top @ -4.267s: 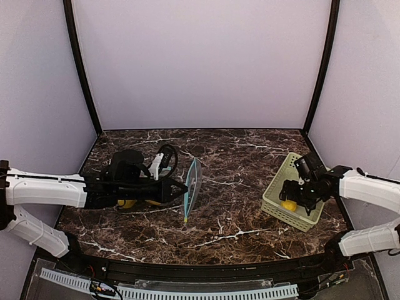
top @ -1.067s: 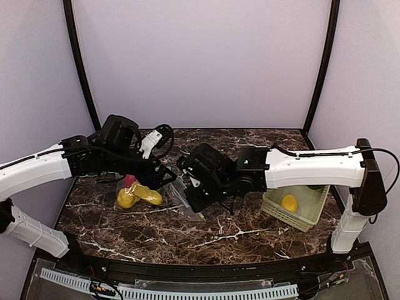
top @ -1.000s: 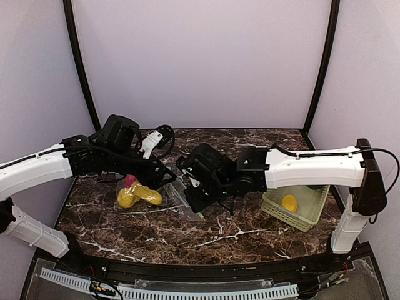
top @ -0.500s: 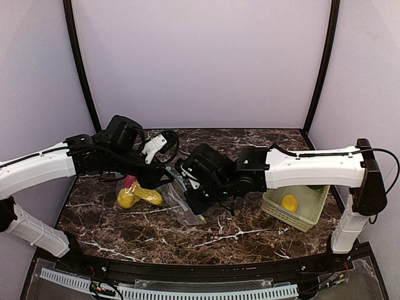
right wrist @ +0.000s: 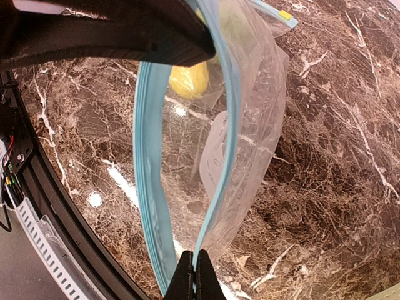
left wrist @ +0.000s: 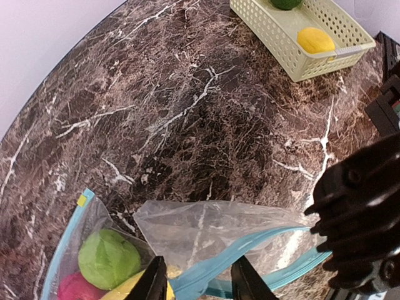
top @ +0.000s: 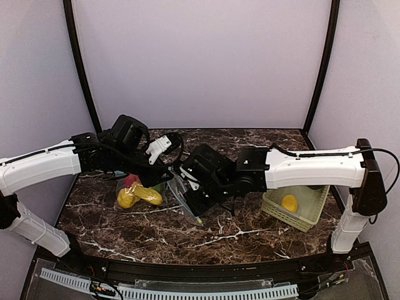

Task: Place the food in the zip-top bag and seal the zipper
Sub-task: Pass from the right arm to the left, then pick up the fake fruit from the bin, then place the fake fruit in the zipper food storage bag.

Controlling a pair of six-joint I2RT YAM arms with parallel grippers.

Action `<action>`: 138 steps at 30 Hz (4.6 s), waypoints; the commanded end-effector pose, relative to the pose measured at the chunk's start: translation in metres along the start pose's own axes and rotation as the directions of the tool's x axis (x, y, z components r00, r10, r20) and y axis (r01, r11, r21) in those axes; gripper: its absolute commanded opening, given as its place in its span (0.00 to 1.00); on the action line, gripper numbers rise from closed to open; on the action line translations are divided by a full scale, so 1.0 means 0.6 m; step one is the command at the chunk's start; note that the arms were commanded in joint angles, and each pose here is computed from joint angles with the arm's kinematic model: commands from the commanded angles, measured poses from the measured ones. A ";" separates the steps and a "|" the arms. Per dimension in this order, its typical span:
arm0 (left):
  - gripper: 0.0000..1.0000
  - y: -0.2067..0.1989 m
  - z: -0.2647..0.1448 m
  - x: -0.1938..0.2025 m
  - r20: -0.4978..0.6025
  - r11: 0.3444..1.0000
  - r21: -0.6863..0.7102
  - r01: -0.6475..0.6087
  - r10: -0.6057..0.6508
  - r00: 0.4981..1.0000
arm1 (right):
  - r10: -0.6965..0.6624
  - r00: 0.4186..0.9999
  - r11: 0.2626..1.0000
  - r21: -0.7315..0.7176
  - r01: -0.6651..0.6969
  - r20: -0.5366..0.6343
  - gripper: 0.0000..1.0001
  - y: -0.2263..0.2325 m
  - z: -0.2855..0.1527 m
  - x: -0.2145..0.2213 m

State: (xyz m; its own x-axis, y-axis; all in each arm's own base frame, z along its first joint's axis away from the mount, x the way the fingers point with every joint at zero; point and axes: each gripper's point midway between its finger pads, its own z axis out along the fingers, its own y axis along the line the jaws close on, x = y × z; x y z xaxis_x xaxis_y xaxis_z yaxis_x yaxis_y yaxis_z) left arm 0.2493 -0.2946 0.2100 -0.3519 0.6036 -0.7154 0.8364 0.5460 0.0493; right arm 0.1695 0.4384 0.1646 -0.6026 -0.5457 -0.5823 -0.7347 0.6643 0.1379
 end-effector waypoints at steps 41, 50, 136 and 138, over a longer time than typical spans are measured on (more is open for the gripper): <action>0.01 0.034 0.045 0.058 -0.083 0.983 0.003 0.184 -0.183 0.980 | 0.562 0.810 0.736 0.345 -0.582 0.167 0.91 -0.345 -0.178 0.173; 0.01 0.031 0.036 0.052 -0.063 0.982 0.014 0.190 -0.188 0.980 | 0.689 0.704 0.603 0.404 -0.688 0.171 0.93 -0.448 -0.174 0.267; 0.01 -0.099 0.110 0.046 -0.214 0.806 0.313 0.502 -0.455 0.864 | -0.048 0.859 0.984 -0.125 0.129 0.510 0.44 -0.028 -0.171 -0.050; 0.01 -0.099 0.109 0.047 -0.213 0.807 0.314 0.500 -0.453 0.866 | -0.076 0.863 0.985 -0.097 0.143 0.500 0.44 -0.029 -0.153 -0.049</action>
State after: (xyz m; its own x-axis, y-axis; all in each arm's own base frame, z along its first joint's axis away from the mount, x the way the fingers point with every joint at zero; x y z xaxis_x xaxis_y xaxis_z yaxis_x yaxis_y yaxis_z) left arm 0.2237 -0.3501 0.1472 -0.7733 0.3816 -0.5064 0.6281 0.5705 -0.5292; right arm 0.1587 0.3796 0.2292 -0.4245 -0.3069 -0.8518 -0.8227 0.5236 0.2213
